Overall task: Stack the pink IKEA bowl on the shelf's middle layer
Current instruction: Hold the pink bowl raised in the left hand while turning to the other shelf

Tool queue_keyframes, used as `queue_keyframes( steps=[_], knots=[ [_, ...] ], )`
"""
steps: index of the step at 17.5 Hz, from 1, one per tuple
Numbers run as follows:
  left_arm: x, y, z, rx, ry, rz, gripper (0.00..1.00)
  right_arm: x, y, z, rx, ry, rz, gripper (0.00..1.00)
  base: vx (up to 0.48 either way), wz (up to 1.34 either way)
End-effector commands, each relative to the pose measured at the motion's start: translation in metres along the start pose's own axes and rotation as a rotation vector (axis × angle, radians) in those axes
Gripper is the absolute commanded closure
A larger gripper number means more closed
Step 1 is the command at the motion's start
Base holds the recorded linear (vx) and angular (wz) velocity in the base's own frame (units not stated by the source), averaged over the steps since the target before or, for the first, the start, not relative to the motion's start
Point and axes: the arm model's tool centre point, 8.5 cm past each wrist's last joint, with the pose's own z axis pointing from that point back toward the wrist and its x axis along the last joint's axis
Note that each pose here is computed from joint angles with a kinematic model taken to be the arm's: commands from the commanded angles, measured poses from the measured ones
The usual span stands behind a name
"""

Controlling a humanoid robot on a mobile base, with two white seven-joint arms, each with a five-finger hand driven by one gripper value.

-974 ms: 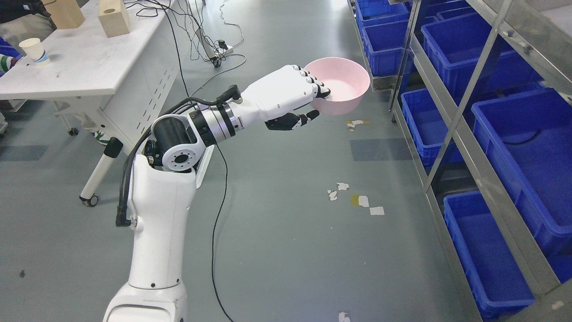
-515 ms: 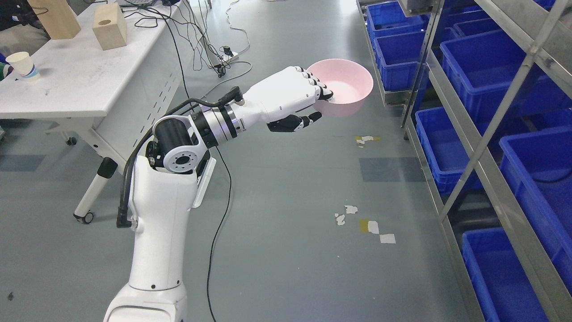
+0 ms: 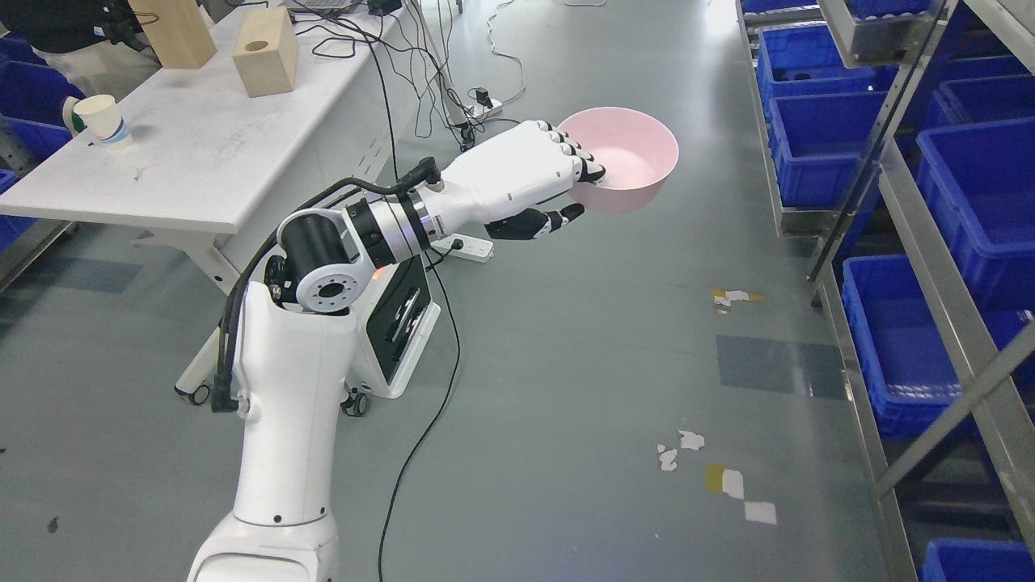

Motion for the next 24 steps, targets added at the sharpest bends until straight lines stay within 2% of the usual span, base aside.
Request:
queue_keyframes(
  steps=[1, 13, 24],
  knots=[
    [-0.0025, 0.0005, 0.0039, -0.012, 0.006, -0.012, 0.98, -0.0099, -0.0100, 0.0004, -0.016, 0.007, 0.002, 0.00, 0.318, 0.20],
    [0.0006, -0.0010, 0.0004, -0.015, -0.007, -0.013, 0.98, -0.0099, -0.0100, 0.0004, -0.016, 0.007, 0.002, 0.00, 0.290, 0.01],
    [0.0027, -0.0019, -0.0017, -0.020, -0.015, -0.014, 0.98, -0.0099, -0.0100, 0.0004, -0.016, 0.007, 0.002, 0.00, 0.174, -1.02]
  ],
)
